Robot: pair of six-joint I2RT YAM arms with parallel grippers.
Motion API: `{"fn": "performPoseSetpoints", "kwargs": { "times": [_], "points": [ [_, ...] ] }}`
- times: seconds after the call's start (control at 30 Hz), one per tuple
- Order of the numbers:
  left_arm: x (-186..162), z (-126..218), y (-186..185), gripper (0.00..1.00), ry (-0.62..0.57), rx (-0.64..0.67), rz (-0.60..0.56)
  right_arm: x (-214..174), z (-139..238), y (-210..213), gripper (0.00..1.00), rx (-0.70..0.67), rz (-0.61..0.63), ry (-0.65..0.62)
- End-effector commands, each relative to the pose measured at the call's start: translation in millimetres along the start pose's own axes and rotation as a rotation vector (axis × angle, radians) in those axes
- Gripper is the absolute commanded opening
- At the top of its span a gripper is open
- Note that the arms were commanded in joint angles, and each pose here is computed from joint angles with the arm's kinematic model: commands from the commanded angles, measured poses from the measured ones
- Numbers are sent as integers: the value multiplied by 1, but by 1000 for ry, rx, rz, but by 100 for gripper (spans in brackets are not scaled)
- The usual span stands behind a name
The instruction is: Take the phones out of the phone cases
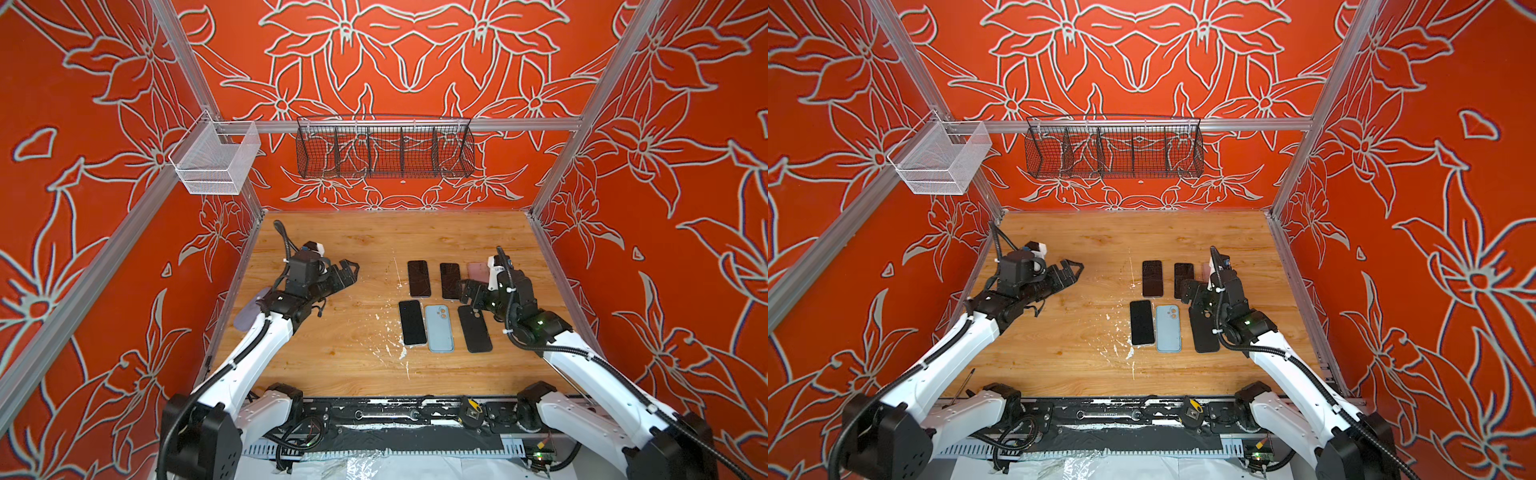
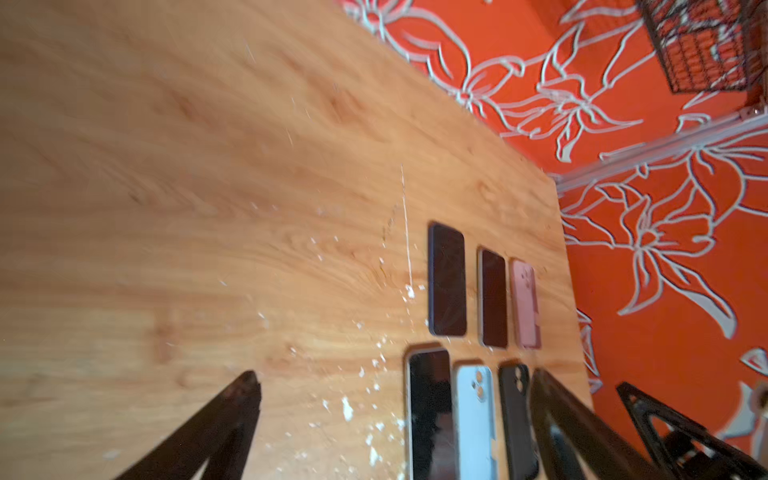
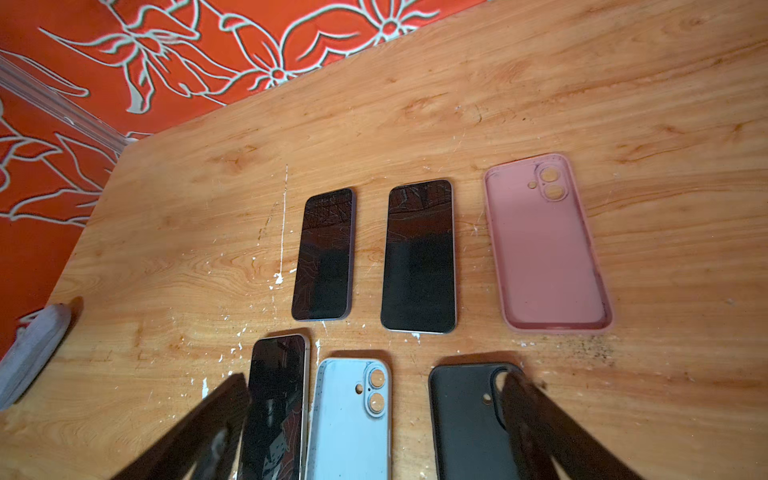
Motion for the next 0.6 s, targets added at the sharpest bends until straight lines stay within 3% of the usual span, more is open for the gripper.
{"fn": "performPoseSetpoints", "kwargs": {
  "times": [0.0, 0.13, 0.23, 0.47, 0.53, 0.57],
  "points": [
    [13, 20, 39, 97, -173, 206, -133, 25, -6, -1, 98, -6, 60, -12],
    [24, 24, 74, 97, -369, 287, -174, 28, -30, -16, 97, -25, 14, 53],
    [23, 15, 87, 97, -446, 253, -341, 26, -48, -24, 97, -19, 25, 73],
    [23, -4, 114, 97, -425, 307, -398, 29, -60, -59, 98, -258, 283, 57],
    [21, -14, 125, 97, -396, 319, -370, 26, -65, -65, 97, -281, 408, 19],
    [21, -17, 129, 97, -391, 330, -355, 23, -63, -71, 98, -323, 413, -13]
  ]
}}
Point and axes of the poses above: each gripper's point midway between its finger pads, its own z axis back along the fingers, its own y axis along the line the jaws close on, x = y × z, the point moved 5 cm from there along z, back along the fingers, and after that the axes turned 6 degrees about z, right-handed, at the moved point
